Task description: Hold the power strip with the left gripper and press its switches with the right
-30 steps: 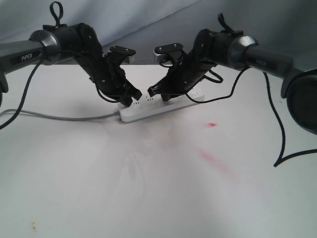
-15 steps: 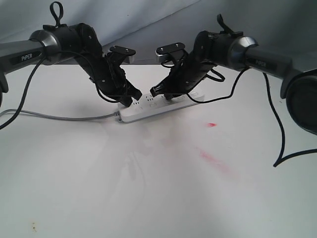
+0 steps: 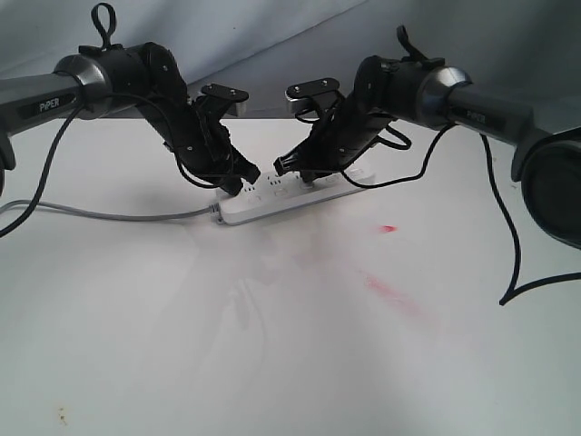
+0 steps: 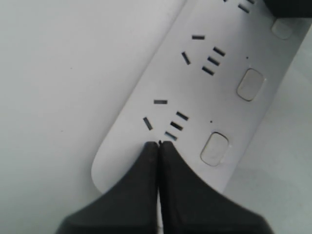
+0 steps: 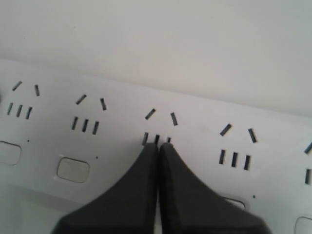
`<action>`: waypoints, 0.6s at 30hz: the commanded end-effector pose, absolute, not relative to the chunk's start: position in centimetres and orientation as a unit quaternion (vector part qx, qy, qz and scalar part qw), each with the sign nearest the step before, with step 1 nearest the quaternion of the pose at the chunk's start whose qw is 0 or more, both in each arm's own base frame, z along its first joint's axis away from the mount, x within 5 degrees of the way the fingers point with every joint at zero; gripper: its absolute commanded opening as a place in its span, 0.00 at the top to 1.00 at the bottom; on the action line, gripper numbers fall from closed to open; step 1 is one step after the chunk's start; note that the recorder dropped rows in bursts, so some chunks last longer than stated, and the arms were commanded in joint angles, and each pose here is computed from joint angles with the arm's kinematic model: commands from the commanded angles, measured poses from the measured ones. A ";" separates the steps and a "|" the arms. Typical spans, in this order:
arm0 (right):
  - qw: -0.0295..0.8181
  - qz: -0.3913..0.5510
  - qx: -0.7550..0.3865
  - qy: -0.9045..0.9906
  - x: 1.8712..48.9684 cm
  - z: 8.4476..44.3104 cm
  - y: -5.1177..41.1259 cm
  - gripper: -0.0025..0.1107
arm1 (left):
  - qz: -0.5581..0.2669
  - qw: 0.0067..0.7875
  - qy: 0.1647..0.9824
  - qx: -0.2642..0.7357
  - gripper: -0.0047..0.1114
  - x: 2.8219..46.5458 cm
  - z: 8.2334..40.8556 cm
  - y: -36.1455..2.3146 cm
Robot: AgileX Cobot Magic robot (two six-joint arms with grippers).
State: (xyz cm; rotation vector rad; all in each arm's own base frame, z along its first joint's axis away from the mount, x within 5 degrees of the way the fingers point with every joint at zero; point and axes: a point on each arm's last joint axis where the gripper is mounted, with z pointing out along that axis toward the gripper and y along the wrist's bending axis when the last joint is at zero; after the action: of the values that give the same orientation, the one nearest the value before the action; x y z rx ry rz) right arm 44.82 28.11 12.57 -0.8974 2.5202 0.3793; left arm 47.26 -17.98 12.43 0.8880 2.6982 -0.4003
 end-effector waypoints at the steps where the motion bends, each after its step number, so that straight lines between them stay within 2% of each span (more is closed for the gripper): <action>1: 0.131 0.114 -0.341 0.924 43.6 9.9 27.4 0.98 | -0.127 0.087 0.936 0.316 0.96 46.6 10.0 -17.8; 10: 0.124 0.117 -0.340 0.925 43.4 10.3 27.3 0.98 | -0.127 0.087 0.936 0.316 0.96 46.6 10.0 -17.8; 18: 0.173 0.126 -0.336 0.917 43.8 13.4 27.5 0.98 | -0.127 0.089 0.936 0.316 0.96 46.6 10.0 -17.8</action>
State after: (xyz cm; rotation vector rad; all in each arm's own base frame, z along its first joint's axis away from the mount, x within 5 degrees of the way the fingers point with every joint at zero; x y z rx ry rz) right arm 44.33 27.86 13.29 -0.9103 2.5597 0.3769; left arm 47.24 -17.99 12.43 0.8878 2.7000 -0.4034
